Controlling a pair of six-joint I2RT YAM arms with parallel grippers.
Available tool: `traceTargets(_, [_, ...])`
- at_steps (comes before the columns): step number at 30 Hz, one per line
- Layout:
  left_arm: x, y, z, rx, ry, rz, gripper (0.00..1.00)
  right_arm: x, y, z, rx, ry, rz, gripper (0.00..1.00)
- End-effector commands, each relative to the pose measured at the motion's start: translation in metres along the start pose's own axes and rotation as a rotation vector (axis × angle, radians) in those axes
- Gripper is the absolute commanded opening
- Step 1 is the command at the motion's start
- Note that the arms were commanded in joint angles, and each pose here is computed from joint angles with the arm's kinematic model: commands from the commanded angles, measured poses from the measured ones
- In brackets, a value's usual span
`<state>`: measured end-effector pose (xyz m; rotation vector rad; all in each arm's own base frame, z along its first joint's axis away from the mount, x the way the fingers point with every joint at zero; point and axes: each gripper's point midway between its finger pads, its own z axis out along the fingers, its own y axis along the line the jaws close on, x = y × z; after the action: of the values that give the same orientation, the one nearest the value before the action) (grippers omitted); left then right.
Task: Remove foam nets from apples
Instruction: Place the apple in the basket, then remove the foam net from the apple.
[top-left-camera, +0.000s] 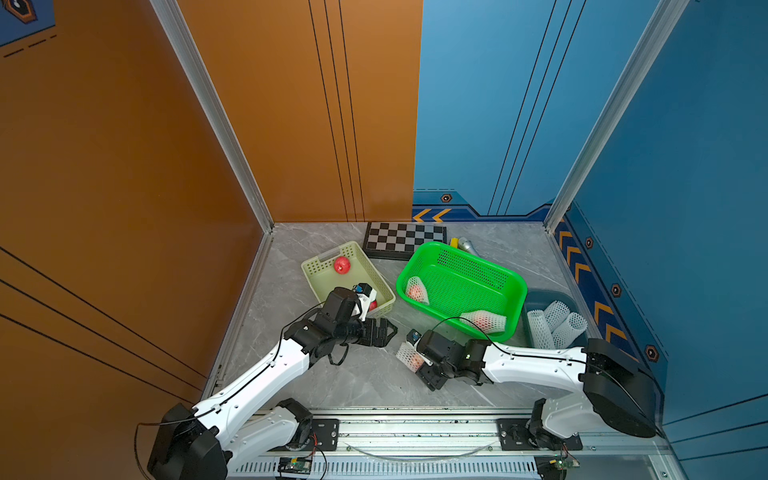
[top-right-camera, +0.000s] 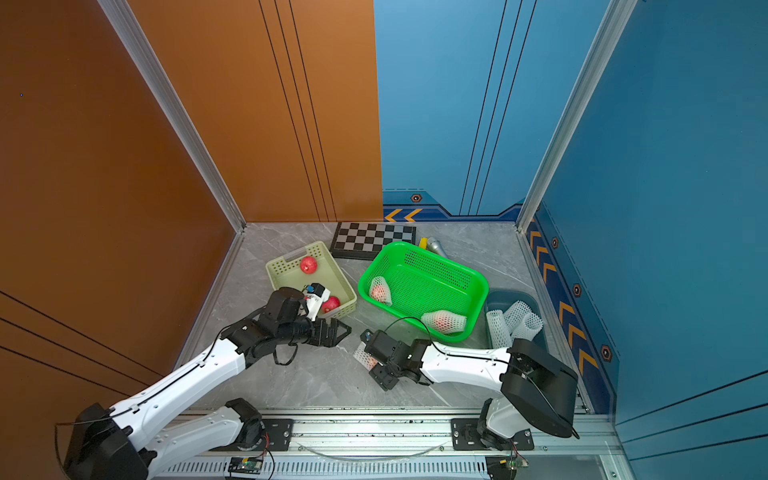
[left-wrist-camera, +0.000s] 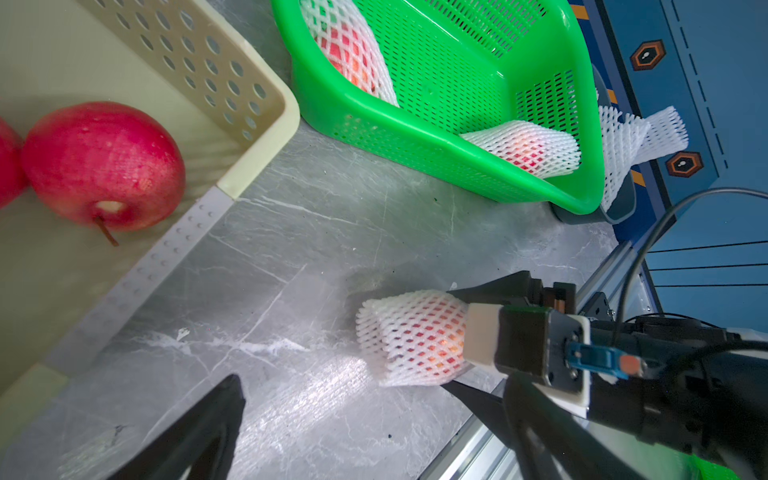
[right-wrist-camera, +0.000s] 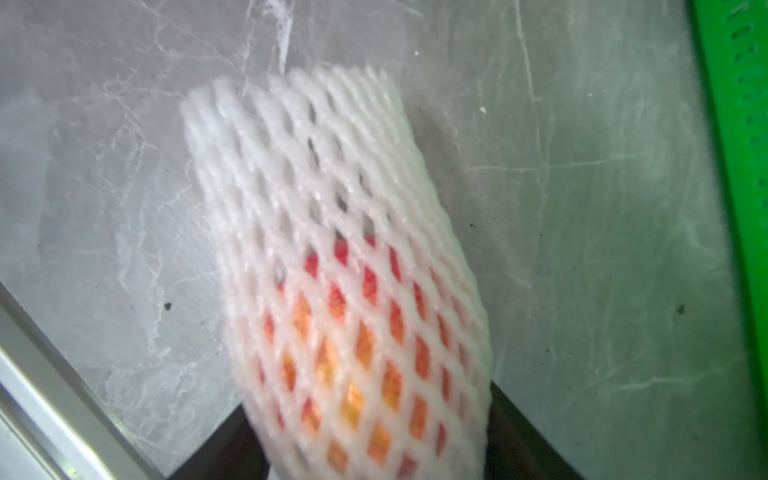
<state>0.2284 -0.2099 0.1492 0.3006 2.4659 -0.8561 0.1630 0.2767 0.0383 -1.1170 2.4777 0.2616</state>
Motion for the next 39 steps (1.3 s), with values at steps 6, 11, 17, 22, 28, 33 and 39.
traceTargets(6, [0.008, -0.006, -0.002, 0.02, 0.016, 0.01, 0.98, 0.014, 0.006, -0.001, -0.046, 0.038, -0.005, 0.37])
traceTargets(11, [0.005, -0.003, 0.001, 0.009, 0.018, 0.012, 0.98, 0.02, 0.008, -0.007, -0.069, 0.035, -0.004, 0.21])
traceTargets(17, [0.004, -0.001, 0.003, 0.001, 0.024, 0.007, 0.98, 0.021, 0.013, -0.012, -0.109, 0.032, -0.002, 0.09])
traceTargets(22, [0.003, 0.001, 0.003, -0.005, 0.022, 0.005, 0.98, 0.013, 0.015, -0.017, -0.118, 0.008, -0.027, 1.0])
traceTargets(28, [0.002, 0.004, 0.001, -0.012, 0.011, 0.001, 0.98, -0.001, 0.008, -0.024, -0.121, -0.025, -0.045, 1.0])
traceTargets(33, [-0.002, 0.005, -0.003, -0.014, -0.011, -0.002, 0.98, -0.01, 0.011, -0.019, -0.179, -0.016, -0.046, 1.0])
traceTargets(39, [-0.006, 0.007, -0.005, -0.016, -0.022, -0.008, 0.98, -0.023, 0.023, -0.002, -0.232, 0.01, -0.056, 1.0])
